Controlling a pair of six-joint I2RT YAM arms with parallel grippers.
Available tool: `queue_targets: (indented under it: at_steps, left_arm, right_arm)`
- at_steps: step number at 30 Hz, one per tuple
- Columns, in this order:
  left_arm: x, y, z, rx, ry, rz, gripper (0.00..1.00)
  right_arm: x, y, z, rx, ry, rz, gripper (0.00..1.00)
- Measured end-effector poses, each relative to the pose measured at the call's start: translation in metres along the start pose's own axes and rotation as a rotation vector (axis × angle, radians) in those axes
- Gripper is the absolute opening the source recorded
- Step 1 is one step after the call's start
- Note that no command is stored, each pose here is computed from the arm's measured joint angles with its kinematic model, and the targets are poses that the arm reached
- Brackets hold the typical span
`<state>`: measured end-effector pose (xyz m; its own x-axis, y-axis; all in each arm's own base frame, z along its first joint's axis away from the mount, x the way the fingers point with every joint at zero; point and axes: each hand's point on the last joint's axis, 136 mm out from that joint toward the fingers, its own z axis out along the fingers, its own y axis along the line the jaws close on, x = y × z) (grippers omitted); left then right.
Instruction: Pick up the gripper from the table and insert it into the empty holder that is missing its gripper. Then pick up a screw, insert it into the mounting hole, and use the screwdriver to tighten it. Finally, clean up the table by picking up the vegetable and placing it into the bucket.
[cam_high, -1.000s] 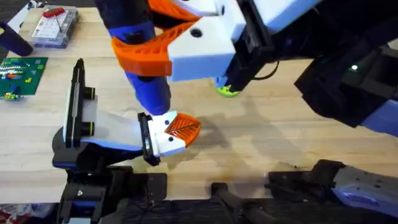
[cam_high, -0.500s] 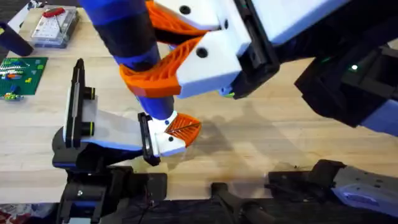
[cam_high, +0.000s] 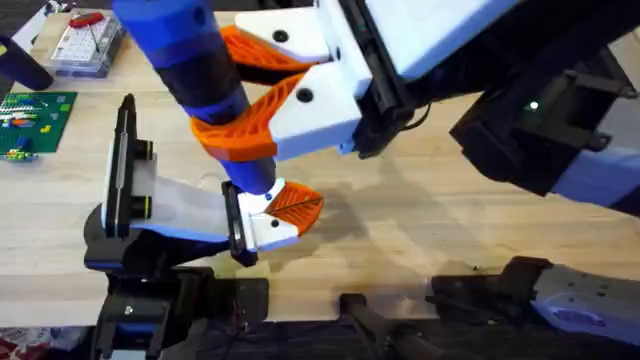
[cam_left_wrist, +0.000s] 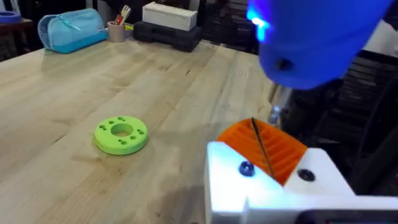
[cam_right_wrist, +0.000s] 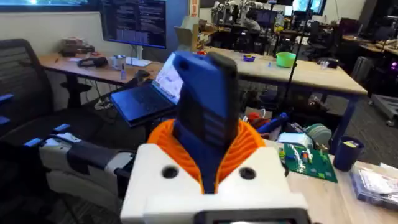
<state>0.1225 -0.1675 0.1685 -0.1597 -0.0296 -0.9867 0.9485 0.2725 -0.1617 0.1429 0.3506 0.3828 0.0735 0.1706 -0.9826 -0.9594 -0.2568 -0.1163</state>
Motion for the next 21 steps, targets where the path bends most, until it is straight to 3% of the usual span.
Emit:
queue_targets:
  at_steps: [10,21]
  left_arm:
    - [0.0,0.0,0.0,0.0,0.0,0.0,0.014]
    - [0.0,0.0,0.0,0.0,0.0,0.0,0.014]
  right_arm:
    - [-0.001,0.001,-0.001,-0.001,-0.015,-0.026,0.059]
    - [0.017,0.001,-0.003,0.014,0.005,0.013,0.059]
